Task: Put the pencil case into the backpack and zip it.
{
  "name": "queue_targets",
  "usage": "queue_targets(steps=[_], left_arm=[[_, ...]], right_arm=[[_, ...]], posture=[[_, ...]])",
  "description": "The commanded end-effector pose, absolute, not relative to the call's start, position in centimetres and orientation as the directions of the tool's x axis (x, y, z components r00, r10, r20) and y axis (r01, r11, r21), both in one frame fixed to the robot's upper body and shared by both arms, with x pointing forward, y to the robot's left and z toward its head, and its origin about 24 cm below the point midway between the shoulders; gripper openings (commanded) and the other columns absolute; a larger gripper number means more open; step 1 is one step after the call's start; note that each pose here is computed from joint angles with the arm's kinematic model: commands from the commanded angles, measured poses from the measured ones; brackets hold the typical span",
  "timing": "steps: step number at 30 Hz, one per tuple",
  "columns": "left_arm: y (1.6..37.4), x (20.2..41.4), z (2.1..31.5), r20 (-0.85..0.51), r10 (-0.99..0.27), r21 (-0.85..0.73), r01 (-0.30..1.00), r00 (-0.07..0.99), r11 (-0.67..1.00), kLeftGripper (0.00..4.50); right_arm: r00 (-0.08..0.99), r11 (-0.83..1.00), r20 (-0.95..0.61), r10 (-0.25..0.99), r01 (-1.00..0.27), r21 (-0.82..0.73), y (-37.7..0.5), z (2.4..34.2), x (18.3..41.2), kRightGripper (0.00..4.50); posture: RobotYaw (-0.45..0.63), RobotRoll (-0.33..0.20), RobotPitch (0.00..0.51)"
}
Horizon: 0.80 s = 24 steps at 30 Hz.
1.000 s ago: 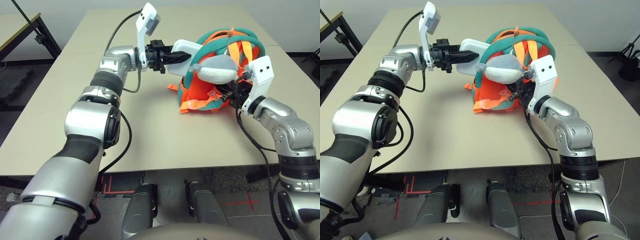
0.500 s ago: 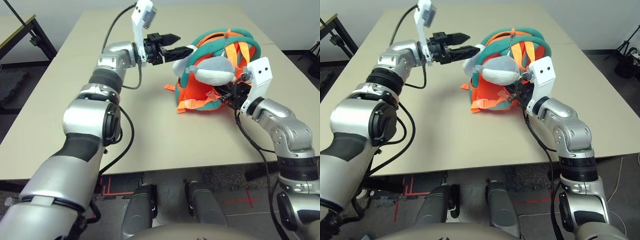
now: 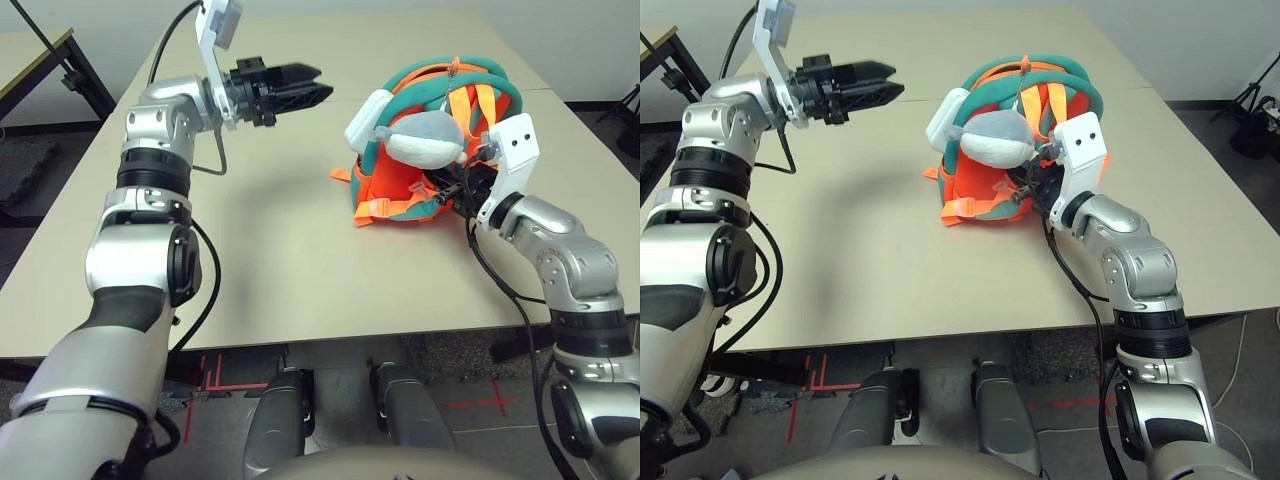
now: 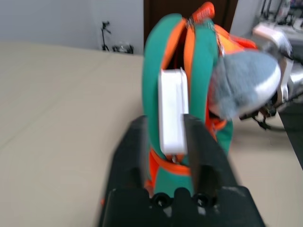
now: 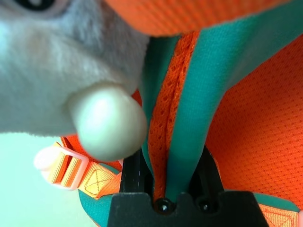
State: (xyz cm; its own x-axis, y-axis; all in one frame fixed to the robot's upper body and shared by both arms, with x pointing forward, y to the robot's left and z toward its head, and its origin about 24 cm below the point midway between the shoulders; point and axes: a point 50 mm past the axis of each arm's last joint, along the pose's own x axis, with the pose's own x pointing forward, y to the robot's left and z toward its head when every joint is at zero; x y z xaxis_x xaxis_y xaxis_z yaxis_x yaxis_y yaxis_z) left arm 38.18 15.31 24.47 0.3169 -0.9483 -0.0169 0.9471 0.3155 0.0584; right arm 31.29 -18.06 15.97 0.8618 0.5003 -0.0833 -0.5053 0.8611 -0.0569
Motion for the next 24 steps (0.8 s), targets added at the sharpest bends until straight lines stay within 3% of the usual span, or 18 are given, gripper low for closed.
queue_targets(steps=[1, 24], left_arm=[[14.0, 37.9, 24.0, -0.026, -0.958, 0.059, 0.957, 0.285, 0.283, 0.02], [9.5, 39.7, 22.1, -0.079, -0.949, 0.010, 0.952, 0.305, 0.305, 0.00]], right_arm=[[0.848, 0.855, -0.155, 0.506, -0.517, -0.036, -17.8, 14.5, 31.3, 0.24], [0.857, 0.863, -0.152, 0.493, -0.504, -0.040, -18.1, 14.6, 31.1, 0.24]], posture=[[-0.18, 0.000, 0.132], [-0.20, 0.000, 0.128]])
